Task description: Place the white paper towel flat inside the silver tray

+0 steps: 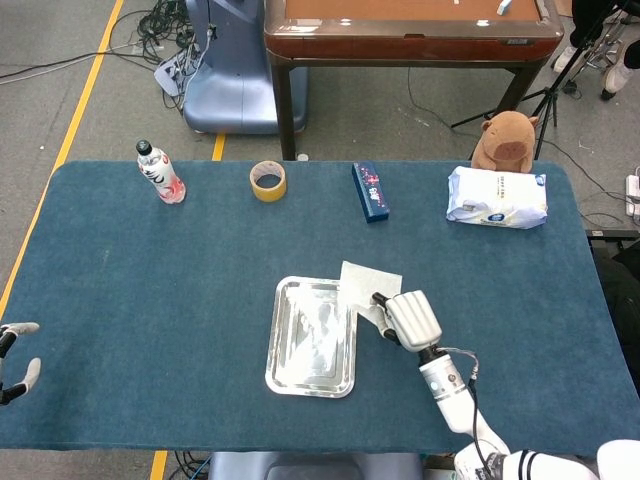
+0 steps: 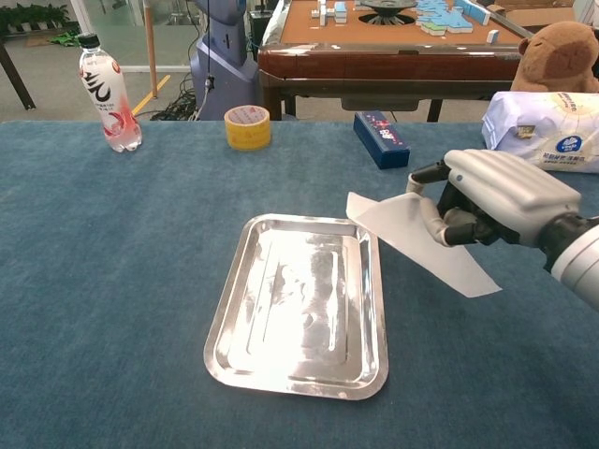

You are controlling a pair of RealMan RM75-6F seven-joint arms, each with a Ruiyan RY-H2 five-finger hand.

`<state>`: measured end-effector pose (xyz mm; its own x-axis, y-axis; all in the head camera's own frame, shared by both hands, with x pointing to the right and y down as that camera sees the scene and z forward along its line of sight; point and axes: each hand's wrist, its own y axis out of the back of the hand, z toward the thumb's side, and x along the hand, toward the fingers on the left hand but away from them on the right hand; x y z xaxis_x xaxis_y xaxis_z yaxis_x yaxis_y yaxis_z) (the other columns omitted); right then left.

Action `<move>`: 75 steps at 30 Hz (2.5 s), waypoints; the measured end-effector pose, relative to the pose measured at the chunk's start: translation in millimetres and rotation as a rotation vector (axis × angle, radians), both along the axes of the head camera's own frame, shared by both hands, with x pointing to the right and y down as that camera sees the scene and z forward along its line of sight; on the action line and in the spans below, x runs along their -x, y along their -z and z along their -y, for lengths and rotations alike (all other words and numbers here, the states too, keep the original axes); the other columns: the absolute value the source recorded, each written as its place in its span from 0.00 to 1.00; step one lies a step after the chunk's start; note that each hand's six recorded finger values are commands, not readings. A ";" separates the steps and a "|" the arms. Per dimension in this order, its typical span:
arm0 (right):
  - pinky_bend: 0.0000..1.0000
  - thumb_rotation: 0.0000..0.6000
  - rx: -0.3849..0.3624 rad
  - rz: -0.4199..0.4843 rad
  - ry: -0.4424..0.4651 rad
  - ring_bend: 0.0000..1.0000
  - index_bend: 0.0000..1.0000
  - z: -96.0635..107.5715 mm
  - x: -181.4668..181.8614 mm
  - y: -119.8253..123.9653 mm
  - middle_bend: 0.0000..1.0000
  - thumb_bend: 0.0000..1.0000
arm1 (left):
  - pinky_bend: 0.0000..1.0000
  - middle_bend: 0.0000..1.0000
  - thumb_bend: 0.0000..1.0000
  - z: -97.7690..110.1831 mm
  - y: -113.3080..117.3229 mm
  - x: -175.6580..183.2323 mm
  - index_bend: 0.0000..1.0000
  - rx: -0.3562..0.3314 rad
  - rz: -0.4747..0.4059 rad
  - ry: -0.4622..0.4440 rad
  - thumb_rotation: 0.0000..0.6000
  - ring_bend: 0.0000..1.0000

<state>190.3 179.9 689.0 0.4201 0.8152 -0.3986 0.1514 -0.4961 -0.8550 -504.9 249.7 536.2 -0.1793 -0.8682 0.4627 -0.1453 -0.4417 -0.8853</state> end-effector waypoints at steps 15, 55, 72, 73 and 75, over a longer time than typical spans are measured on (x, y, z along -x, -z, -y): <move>1.00 1.00 -0.027 0.044 0.069 1.00 0.52 -2.8 47.0 17.1 1.00 0.68 | 0.40 0.31 0.38 0.0 2.0 0.5 0.29 0.000 -0.001 0.002 1.00 0.23; 1.00 1.00 0.054 0.084 0.050 1.00 0.52 -33.3 99.4 28.5 1.00 0.68 | 0.40 0.31 0.38 -0.2 5.5 1.3 0.29 -0.006 -0.006 0.004 1.00 0.23; 1.00 1.00 0.108 0.070 0.056 1.00 0.43 -35.7 103.1 32.1 1.00 0.24 | 0.40 0.31 0.38 -0.4 5.2 0.8 0.29 -0.004 -0.006 0.002 1.00 0.23; 1.00 1.00 0.108 0.070 0.057 1.00 0.41 -35.9 103.0 32.4 1.00 0.19 | 0.40 0.31 0.38 -0.5 5.2 0.8 0.29 -0.004 -0.006 0.002 1.00 0.23; 1.00 1.00 0.108 0.071 0.060 1.00 0.37 -35.9 102.6 33.0 1.00 0.09 | 0.40 0.31 0.38 -0.5 5.1 0.6 0.29 -0.003 -0.006 0.002 1.00 0.23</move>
